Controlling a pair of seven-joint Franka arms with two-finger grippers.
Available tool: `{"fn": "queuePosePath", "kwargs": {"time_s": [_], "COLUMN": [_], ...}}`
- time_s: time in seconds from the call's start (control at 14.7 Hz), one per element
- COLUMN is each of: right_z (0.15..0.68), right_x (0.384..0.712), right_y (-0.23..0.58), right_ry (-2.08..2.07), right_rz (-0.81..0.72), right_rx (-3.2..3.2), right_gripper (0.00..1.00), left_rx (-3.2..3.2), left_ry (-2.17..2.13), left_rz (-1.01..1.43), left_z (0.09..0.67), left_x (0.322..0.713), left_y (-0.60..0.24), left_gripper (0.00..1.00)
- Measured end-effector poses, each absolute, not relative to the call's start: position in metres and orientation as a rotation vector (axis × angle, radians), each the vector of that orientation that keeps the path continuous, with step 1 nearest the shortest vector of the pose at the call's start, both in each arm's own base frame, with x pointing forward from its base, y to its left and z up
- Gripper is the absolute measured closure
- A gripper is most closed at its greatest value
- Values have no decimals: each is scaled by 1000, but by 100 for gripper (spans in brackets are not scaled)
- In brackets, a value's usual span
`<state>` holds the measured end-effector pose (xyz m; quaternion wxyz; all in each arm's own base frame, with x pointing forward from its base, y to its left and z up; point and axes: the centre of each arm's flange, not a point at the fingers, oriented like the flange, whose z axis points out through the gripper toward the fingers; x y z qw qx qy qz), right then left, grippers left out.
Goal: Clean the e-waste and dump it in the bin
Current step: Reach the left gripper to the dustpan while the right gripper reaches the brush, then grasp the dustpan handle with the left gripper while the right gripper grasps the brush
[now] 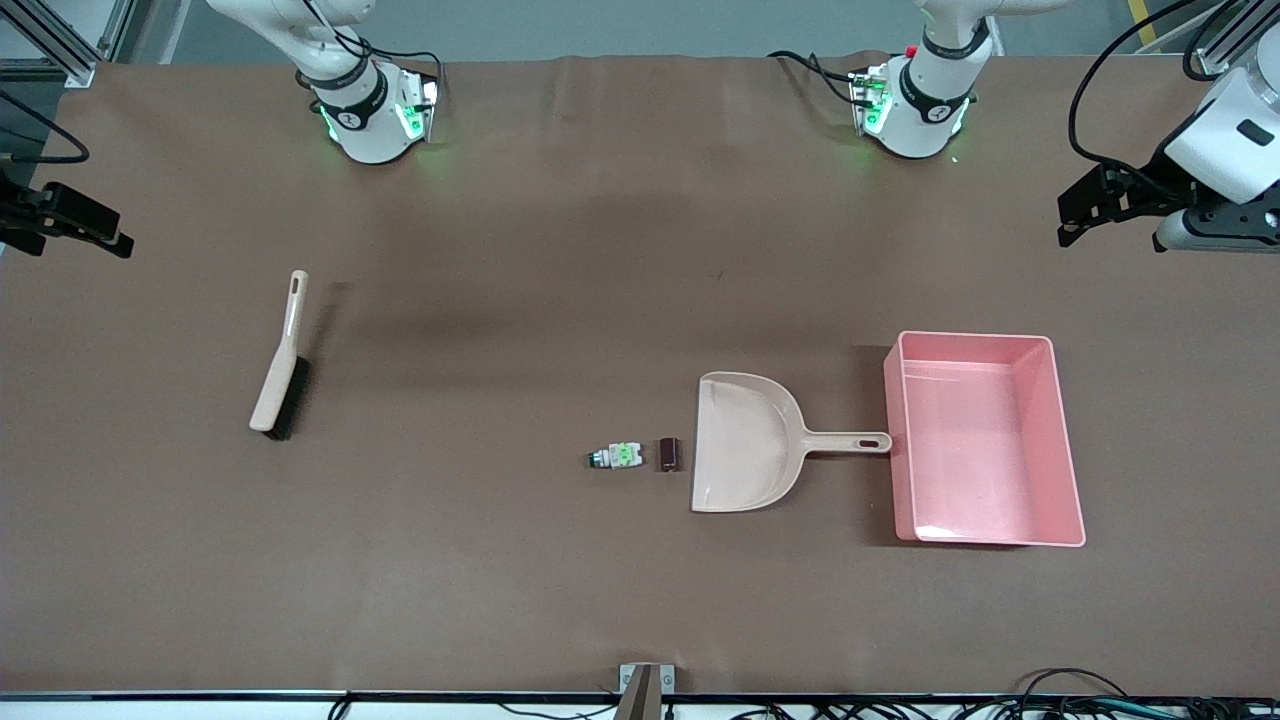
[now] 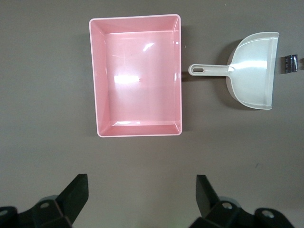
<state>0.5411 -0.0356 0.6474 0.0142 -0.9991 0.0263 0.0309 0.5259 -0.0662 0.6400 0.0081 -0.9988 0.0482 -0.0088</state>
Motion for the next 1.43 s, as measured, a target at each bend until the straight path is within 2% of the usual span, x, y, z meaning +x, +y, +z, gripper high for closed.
{"fn": "queuePosePath", "kwargs": {"time_s": [0.48,0.75,1.16,1.43], "right_z": [647,639,563,480], "right_x": [541,540,540,540], "right_y": [-34,-43,-54,-35], "right_ry": [79,106,102,59], "right_rz": [104,123,299,302], "right_rx": [-3094,-3068,-3042,-3054], "right_gripper": [0,0,0,0], "left_rx": [-3102,-3092,-3065,-2981], "left_ry": [162,283,645,961], "left_rz": [-38,-18,75,98], "left_z": [642,617,540,489], "left_x": [527,540,554,564], "left_y": [-67,-108,-221,-261], "left_gripper": [0,0,0,0]}}
